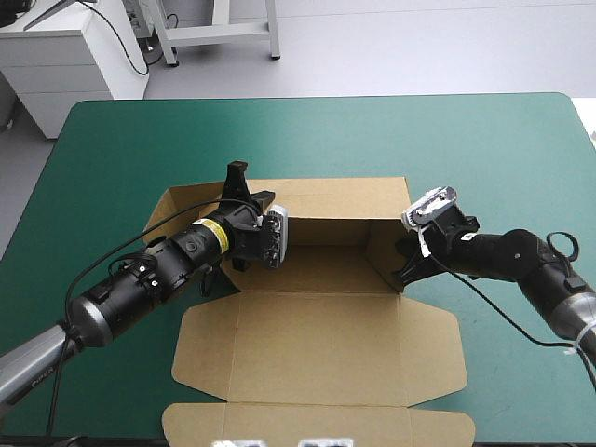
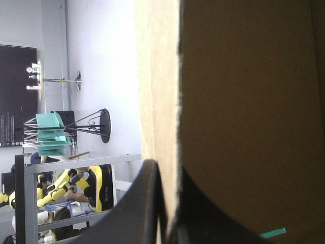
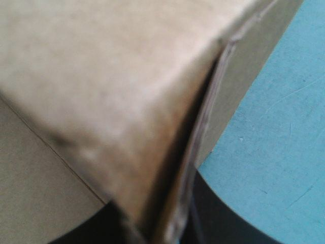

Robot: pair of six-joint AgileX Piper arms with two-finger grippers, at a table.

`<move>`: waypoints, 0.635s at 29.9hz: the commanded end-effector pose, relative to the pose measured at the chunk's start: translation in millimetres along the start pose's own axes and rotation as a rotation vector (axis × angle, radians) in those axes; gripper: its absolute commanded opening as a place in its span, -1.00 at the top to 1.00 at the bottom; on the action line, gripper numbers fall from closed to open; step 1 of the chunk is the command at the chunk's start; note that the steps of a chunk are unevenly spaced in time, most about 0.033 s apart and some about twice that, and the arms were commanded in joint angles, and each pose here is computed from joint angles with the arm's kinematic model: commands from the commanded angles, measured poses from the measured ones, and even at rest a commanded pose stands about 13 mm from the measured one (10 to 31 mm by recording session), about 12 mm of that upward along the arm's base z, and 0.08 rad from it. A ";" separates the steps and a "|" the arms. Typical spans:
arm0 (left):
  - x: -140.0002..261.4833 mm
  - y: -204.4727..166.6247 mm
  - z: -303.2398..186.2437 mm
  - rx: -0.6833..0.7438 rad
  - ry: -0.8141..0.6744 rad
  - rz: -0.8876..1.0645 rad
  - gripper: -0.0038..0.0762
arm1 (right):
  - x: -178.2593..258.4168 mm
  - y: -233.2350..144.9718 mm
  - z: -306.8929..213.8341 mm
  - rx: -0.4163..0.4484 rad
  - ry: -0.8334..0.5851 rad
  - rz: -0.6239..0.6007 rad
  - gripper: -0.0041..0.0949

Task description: Fold the box

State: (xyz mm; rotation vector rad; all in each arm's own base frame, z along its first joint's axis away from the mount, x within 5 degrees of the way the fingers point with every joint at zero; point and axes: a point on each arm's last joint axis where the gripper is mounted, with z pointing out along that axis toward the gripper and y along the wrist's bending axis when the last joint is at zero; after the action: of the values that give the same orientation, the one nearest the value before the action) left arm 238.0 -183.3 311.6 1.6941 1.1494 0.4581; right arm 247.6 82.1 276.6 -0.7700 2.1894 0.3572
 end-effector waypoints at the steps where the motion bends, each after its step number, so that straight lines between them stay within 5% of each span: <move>1: -5.0 -5.5 -0.6 0.051 0.002 -0.061 0.92 | -9.1 12.2 -8.5 -0.095 -0.025 -0.021 0.95; 9: -4.9 -5.0 -1.9 0.050 0.004 -0.056 0.84 | -10.3 11.6 -8.5 -0.089 -0.037 0.017 0.95; 19: -17.0 15.8 -29.1 -0.100 -0.104 -0.128 -0.35 | -11.8 9.0 -8.4 -0.061 -0.052 0.038 0.95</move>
State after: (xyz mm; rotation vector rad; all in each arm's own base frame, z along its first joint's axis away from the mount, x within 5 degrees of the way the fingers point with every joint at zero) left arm 226.8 -181.6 311.8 1.6626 1.2159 0.3817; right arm 249.7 81.8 277.0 -0.7233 2.1898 0.3666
